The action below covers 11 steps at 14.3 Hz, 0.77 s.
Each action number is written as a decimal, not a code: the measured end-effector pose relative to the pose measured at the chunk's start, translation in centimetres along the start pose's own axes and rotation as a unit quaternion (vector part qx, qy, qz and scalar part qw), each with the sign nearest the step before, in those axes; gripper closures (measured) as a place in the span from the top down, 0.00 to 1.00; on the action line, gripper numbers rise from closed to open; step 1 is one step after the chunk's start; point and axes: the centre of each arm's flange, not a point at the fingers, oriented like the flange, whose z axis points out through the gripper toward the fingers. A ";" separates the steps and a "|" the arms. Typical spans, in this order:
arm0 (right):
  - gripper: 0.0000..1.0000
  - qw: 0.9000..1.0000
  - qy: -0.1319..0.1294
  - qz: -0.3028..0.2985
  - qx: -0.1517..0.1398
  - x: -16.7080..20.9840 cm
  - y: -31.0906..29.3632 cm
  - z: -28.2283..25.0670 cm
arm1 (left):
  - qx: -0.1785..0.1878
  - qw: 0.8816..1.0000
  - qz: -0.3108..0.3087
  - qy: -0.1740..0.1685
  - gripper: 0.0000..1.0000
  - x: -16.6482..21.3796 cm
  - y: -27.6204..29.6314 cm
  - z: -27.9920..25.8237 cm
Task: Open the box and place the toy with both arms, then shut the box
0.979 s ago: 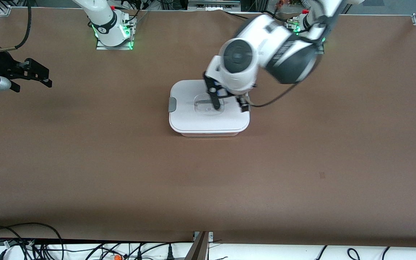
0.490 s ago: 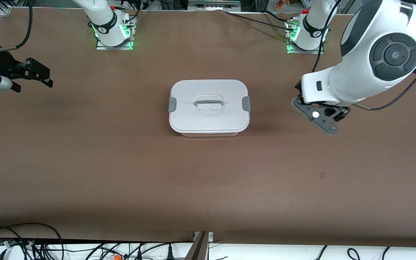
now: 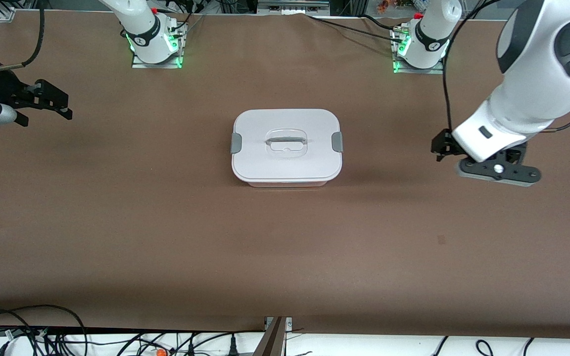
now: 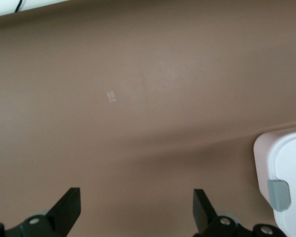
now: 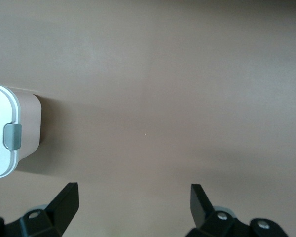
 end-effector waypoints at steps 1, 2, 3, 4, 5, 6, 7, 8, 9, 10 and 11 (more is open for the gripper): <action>1.00 1.000 0.000 0.001 0.000 0.0 0.1 0.0 | -0.004 1.000 -0.016 0.006 1.00 -0.9 -1.7 0.7; 1.00 1.000 0.000 0.001 0.000 0.0 0.1 0.0 | -0.005 0.999 -0.032 0.014 1.00 -1.9 -3.4 1.2; 1.00 1.000 0.000 0.001 0.000 0.0 0.1 0.0 | -0.005 0.998 -0.051 0.021 1.00 -2.8 -5.3 1.5; 1.00 1.000 0.000 0.001 0.000 0.0 0.1 0.0 | -0.007 0.997 -0.067 0.024 1.00 -3.8 -7.0 1.5; 1.00 1.000 0.000 0.001 0.000 0.0 0.1 0.0 | -0.009 0.997 -0.079 0.025 1.00 -4.6 -8.0 1.2; 1.00 1.000 0.000 0.001 0.000 0.0 0.1 0.0 | -0.010 0.995 -0.096 0.023 1.00 -5.3 -8.3 0.8; 1.00 1.000 0.000 0.001 0.000 0.0 0.1 0.0 | -0.010 0.993 -0.118 0.016 1.00 -5.8 -8.2 0.7; 1.00 1.000 0.000 0.001 0.000 0.0 0.1 0.0 | -0.010 0.991 -0.134 0.009 1.00 -6.0 -8.0 0.9; 1.00 1.000 0.000 0.001 0.000 0.0 0.1 0.0 | -0.010 0.990 -0.139 0.006 1.00 -6.0 -7.7 1.2; 1.00 1.000 0.000 0.001 0.000 0.0 0.1 0.0 | -0.010 0.991 -0.136 0.004 1.00 -5.9 -7.3 1.3; 1.00 1.000 0.000 0.001 0.000 0.0 0.1 0.0 | -0.010 0.991 -0.131 0.003 1.00 -5.8 -6.7 1.4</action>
